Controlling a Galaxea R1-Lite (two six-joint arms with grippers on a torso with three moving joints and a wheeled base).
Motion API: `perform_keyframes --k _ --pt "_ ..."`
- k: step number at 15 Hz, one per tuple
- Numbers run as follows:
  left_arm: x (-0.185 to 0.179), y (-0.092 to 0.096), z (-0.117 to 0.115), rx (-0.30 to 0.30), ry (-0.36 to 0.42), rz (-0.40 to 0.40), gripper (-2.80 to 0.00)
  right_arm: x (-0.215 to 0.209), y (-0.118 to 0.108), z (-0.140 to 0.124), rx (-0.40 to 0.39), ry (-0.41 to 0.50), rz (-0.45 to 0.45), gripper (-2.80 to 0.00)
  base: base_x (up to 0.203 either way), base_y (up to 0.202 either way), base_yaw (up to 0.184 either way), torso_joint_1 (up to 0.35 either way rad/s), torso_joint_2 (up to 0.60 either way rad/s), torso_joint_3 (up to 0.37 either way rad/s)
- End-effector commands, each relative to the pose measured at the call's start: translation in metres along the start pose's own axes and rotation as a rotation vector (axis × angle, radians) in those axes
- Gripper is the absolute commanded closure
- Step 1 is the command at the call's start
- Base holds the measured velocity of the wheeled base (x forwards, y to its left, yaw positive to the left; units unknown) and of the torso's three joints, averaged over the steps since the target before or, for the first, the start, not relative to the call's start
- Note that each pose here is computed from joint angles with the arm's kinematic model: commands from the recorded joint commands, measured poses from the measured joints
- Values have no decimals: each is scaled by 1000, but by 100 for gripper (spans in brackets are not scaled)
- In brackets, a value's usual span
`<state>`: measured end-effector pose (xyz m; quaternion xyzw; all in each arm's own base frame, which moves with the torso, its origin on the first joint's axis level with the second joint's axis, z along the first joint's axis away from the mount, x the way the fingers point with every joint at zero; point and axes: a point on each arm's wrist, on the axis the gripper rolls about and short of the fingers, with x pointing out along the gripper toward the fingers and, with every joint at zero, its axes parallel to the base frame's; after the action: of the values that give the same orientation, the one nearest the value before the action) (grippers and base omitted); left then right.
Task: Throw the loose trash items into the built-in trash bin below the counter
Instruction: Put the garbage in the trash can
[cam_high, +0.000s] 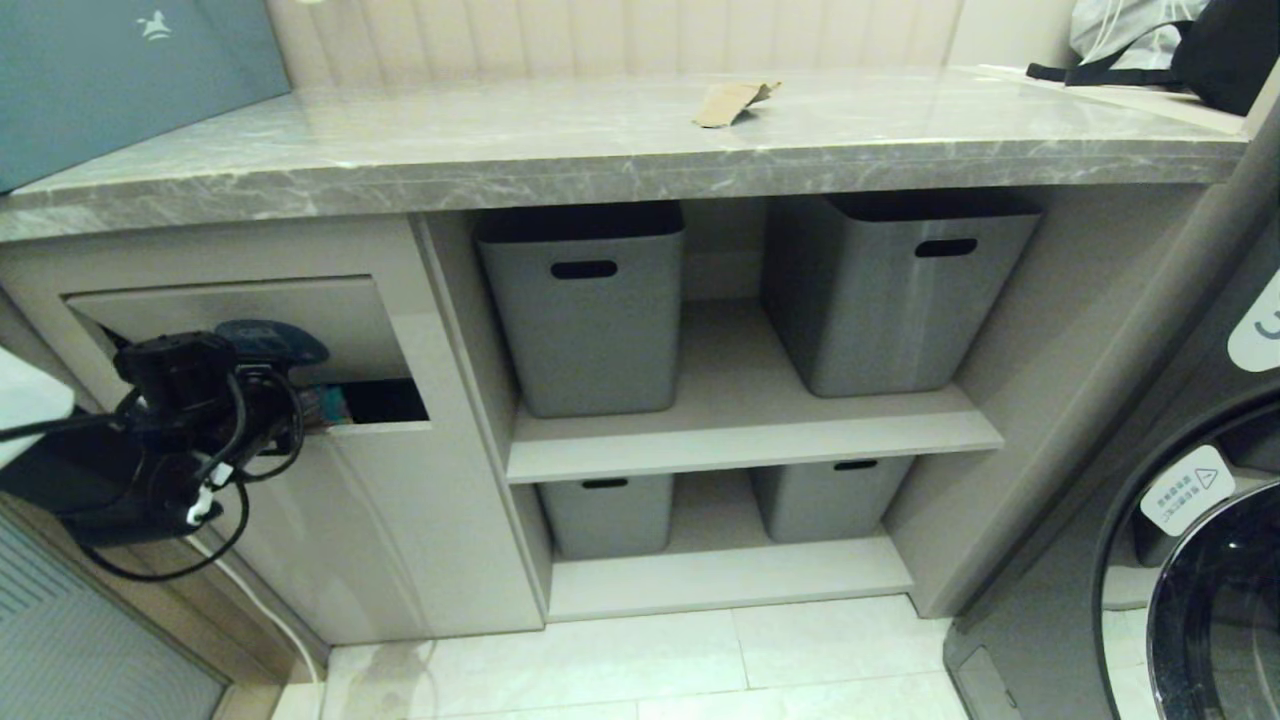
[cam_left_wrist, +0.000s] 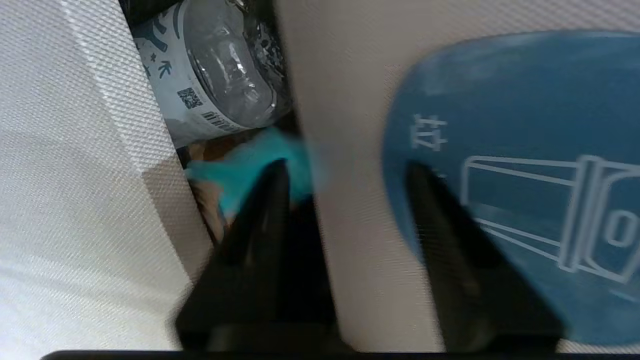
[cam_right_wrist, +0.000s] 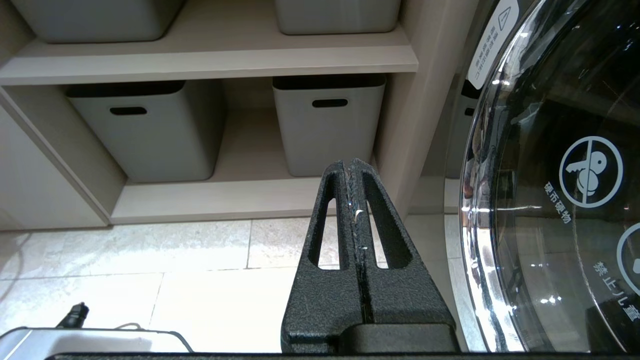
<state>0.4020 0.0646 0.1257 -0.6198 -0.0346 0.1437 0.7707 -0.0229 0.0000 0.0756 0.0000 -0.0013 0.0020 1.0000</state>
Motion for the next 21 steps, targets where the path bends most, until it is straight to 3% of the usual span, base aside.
perform_keyframes --k 1,7,11,13,18,20,21 --pt "3 -3 0 -10 -4 -12 -280 0 0 0 0 -1 1 0 0 0 0 0 0 0" --pt "6 -15 -13 -37 -19 -34 -280 0 0 0 0 -1 1 0 0 0 0 0 0 0" --pt "-9 -14 -10 -55 -53 -1 -280 0 0 0 0 -2 1 0 0 0 0 0 0 0" --pt "-34 -13 0 -51 -92 30 -280 0 0 0 0 -1 1 0 0 0 0 0 0 0" --pt "-119 -25 22 -49 -134 15 -280 0 0 0 0 -1 1 0 0 0 0 0 0 0" --pt "-158 -28 28 0 -139 -5 -280 0 0 0 0 -2 1 0 0 0 0 0 0 0" --pt "-177 -31 30 43 -140 -27 0 0 0 0 0 -1 1 0 0 0 0 0 0 0"
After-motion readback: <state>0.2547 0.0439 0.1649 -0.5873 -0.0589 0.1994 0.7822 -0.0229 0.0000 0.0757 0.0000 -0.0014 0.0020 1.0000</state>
